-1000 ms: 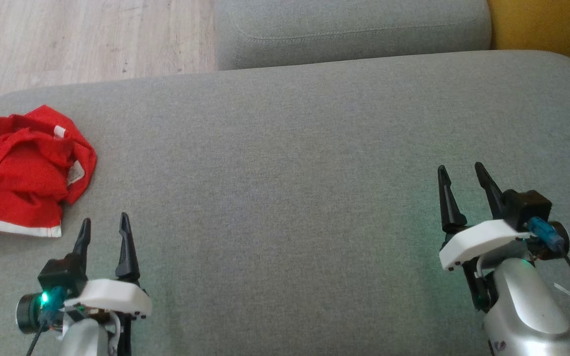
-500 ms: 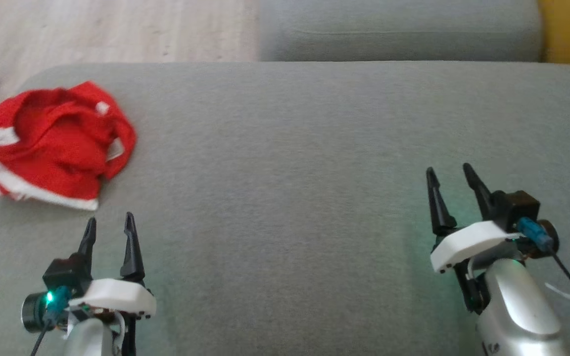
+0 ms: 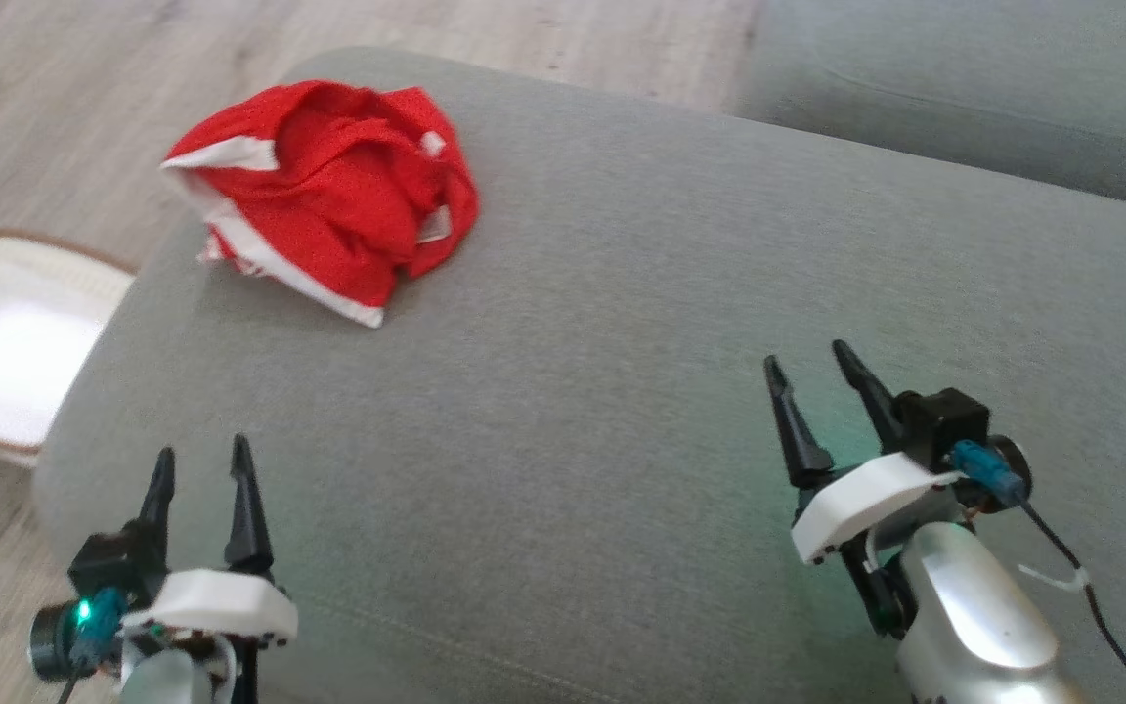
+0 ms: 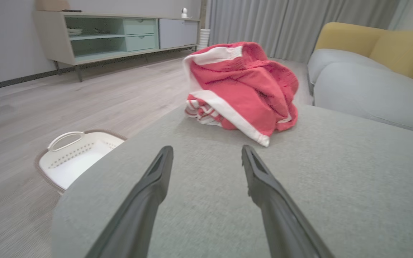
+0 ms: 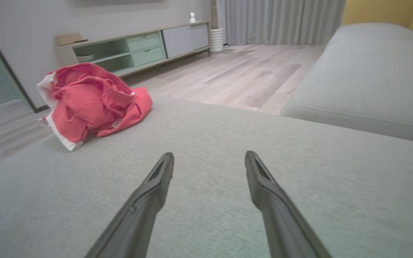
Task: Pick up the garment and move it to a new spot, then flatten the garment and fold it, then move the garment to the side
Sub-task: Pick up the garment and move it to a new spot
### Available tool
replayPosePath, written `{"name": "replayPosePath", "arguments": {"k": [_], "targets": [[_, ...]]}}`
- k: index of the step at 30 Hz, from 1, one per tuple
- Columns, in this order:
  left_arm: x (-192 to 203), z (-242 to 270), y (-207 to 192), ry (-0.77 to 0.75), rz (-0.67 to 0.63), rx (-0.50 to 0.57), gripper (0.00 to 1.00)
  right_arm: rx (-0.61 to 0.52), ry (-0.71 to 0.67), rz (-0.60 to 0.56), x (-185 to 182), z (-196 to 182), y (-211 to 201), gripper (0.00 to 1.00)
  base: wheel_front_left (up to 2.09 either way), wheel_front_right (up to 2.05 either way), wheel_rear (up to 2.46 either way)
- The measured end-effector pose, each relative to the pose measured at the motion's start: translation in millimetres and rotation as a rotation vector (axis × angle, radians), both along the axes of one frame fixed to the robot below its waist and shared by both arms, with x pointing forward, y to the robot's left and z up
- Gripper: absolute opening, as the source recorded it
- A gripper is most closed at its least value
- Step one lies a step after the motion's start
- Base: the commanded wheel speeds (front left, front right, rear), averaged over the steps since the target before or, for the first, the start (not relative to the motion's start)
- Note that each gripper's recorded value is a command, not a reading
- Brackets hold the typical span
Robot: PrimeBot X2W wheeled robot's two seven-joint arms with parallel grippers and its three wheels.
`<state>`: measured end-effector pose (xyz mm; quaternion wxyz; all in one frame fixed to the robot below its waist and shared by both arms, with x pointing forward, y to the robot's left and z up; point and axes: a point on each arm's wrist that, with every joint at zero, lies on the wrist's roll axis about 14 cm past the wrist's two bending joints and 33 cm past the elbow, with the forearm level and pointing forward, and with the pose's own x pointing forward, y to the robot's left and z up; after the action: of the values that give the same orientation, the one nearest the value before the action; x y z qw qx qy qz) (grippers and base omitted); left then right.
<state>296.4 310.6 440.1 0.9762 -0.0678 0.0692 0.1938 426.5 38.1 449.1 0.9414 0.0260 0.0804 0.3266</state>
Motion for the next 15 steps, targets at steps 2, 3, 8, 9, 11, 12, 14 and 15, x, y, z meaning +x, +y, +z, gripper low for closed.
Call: {"name": "replayPosePath", "arguments": {"k": [2, 3, 8, 9, 11, 12, 14, 15], "targets": [[-16.0, -3.8, 10.9, 0.011, 0.048, -0.003, 1.0, 0.004, 0.006, 0.051, -5.5, -1.4, 17.4, 1.0, 0.0, 0.0, 0.0], [-22.6, -5.4, 15.0, 0.017, 0.067, -0.005, 1.0, 0.008, 0.01, 0.07, -7.6, -2.0, 24.2, 1.0, 0.0, 0.0, 0.0], [-41.0, -7.0, 26.3, 0.026, 0.12, -0.001, 1.0, 0.012, 0.028, 0.135, -15.5, -6.8, 46.2, 1.0, 0.0, 0.0, 0.0], [-41.5, -6.3, 27.2, 0.025, 0.123, 0.002, 1.0, 0.013, 0.031, 0.139, -15.8, -7.7, 47.6, 1.0, 0.0, 0.0, 0.0], [-40.1, -4.8, 27.7, 0.024, 0.122, 0.007, 1.0, 0.013, 0.035, 0.146, -16.2, -9.6, 49.5, 1.0, 0.0, 0.0, 0.0], [-37.5, -3.3, 26.6, 0.021, 0.114, 0.012, 1.0, 0.012, 0.037, 0.148, -15.9, -10.6, 50.2, 1.0, 0.0, 0.0, 0.0], [-29.2, 0.8, 25.0, 0.017, 0.091, 0.028, 1.0, 0.013, 0.04, 0.15, -13.5, -11.8, 51.4, 1.0, 0.0, 0.0, 0.0], [-21.4, 5.3, 24.1, 0.011, 0.069, 0.042, 1.0, 0.015, 0.04, 0.15, -11.8, -12.0, 51.8, 1.0, 0.0, 0.0, 0.0]]}}
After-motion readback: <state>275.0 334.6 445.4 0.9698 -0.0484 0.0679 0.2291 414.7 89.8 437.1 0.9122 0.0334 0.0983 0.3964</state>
